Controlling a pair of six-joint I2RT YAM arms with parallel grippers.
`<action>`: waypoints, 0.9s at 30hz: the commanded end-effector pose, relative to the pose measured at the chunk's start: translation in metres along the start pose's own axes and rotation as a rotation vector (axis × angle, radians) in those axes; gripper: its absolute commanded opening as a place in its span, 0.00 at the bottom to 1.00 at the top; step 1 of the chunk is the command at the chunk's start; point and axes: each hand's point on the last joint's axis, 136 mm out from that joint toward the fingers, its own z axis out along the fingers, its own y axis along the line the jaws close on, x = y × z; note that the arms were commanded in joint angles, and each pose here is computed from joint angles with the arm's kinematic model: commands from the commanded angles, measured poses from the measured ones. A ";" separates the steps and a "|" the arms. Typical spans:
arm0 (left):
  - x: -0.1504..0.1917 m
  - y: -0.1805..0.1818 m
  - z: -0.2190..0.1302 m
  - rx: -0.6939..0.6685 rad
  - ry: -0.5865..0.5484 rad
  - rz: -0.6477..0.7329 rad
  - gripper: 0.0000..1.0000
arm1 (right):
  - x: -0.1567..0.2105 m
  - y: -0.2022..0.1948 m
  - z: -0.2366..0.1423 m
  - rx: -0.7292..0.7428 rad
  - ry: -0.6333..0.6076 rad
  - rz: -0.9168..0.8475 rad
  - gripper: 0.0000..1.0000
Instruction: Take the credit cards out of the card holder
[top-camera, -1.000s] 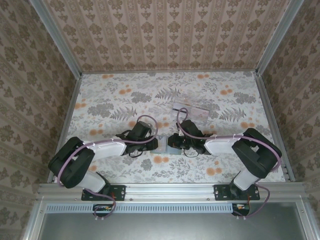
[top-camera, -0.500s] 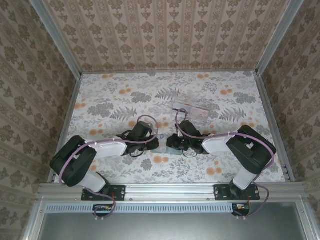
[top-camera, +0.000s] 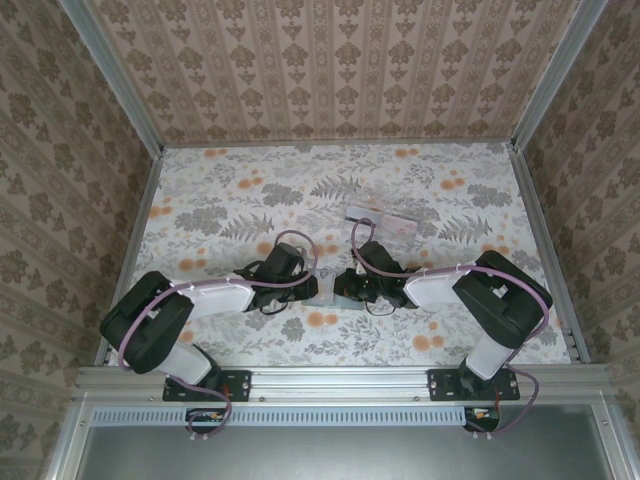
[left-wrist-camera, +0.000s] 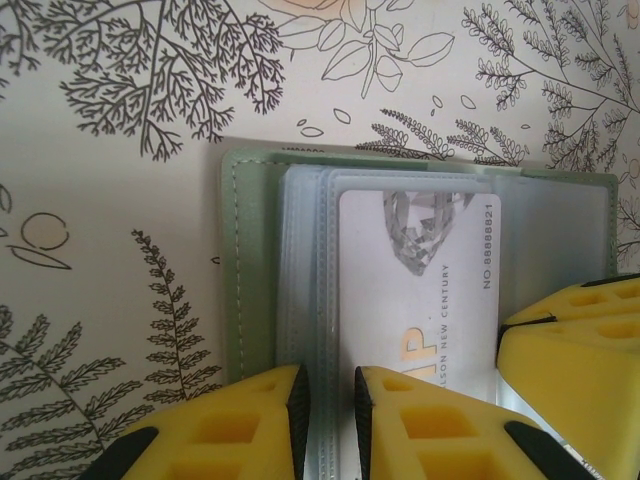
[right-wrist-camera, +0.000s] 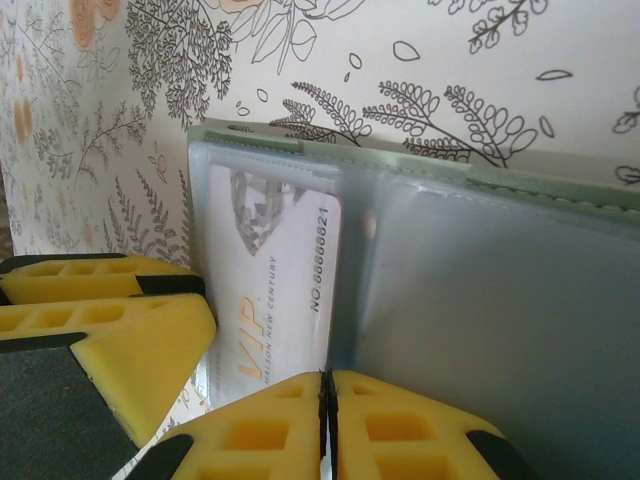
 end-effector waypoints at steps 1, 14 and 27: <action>0.023 0.014 0.006 -0.049 0.071 -0.007 0.23 | 0.000 -0.003 0.002 0.032 0.009 0.020 0.15; 0.024 0.010 0.009 -0.046 0.082 0.000 0.18 | -0.001 0.012 0.010 -0.060 0.032 0.019 0.15; 0.026 0.007 0.010 -0.045 0.089 0.008 0.17 | -0.002 0.016 0.009 -0.101 0.031 0.030 0.14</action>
